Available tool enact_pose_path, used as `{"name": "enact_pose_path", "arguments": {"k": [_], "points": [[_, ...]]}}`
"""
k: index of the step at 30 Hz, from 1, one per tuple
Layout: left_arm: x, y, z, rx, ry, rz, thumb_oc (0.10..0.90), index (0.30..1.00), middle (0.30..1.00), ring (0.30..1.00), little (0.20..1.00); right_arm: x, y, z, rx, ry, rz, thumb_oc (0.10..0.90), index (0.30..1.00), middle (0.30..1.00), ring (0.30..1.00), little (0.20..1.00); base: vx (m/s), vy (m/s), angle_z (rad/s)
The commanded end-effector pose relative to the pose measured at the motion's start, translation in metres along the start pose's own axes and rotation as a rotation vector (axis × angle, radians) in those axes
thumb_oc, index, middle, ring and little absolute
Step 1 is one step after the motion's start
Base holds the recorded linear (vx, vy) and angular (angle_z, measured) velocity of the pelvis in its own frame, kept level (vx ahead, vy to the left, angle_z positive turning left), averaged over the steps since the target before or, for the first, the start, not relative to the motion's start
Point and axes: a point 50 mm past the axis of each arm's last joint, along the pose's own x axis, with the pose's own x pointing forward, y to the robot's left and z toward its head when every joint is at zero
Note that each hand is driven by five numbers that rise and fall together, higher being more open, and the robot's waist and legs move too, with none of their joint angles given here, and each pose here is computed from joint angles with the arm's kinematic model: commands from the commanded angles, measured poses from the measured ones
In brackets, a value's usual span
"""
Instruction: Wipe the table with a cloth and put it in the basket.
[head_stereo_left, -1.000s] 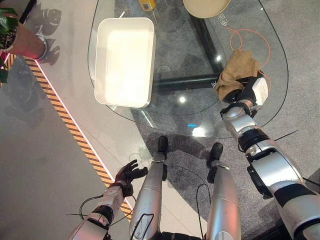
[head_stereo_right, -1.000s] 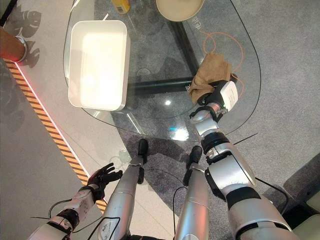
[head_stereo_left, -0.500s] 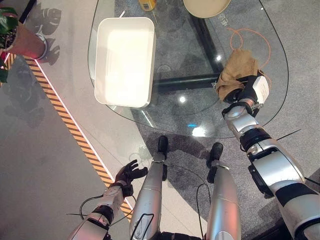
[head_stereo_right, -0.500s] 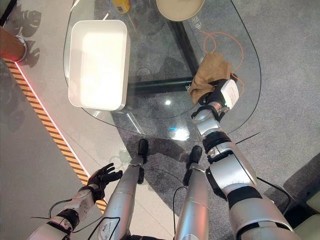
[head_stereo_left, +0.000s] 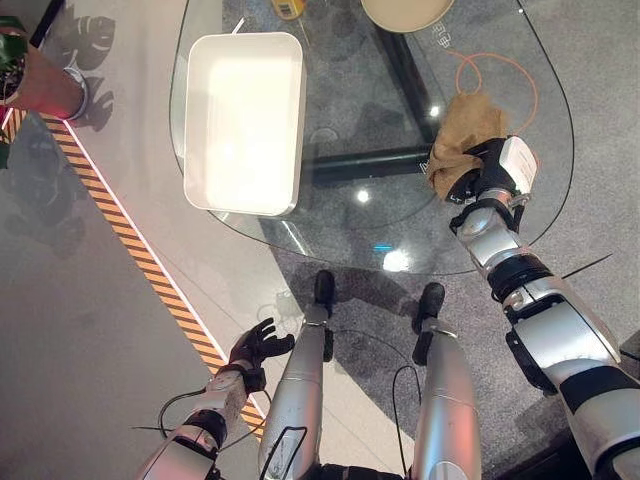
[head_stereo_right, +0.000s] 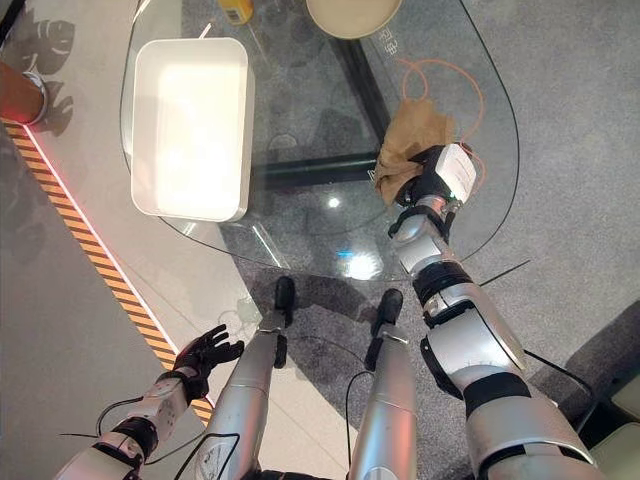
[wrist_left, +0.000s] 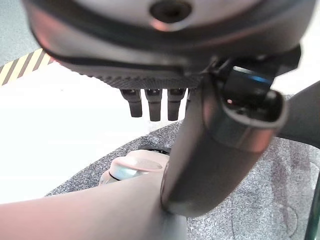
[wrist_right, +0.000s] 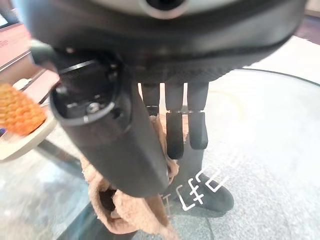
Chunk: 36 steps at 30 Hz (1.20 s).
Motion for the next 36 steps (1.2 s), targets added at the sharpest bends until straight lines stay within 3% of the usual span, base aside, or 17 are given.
{"name": "enact_pose_path", "arguments": {"k": [1, 36], "points": [[0.001, -0.012, -0.002, 0.001, 0.008, -0.040, 0.800, 0.900, 0.900, 0.900, 0.900, -0.027, 0.034, 0.064, 0.023, -0.313, 0.202, 0.100, 0.300, 0.300, 0.300, 0.200, 0.00, 0.000, 0.00], [0.002, -0.022, 0.002, 0.010, 0.010, -0.062, 0.800, 0.900, 0.900, 0.900, 0.900, -0.088, 0.092, 0.095, -0.129, -0.621, 0.600, 0.100, 0.300, 0.300, 0.300, 0.200, 0.00, 0.000, 0.01]]}}
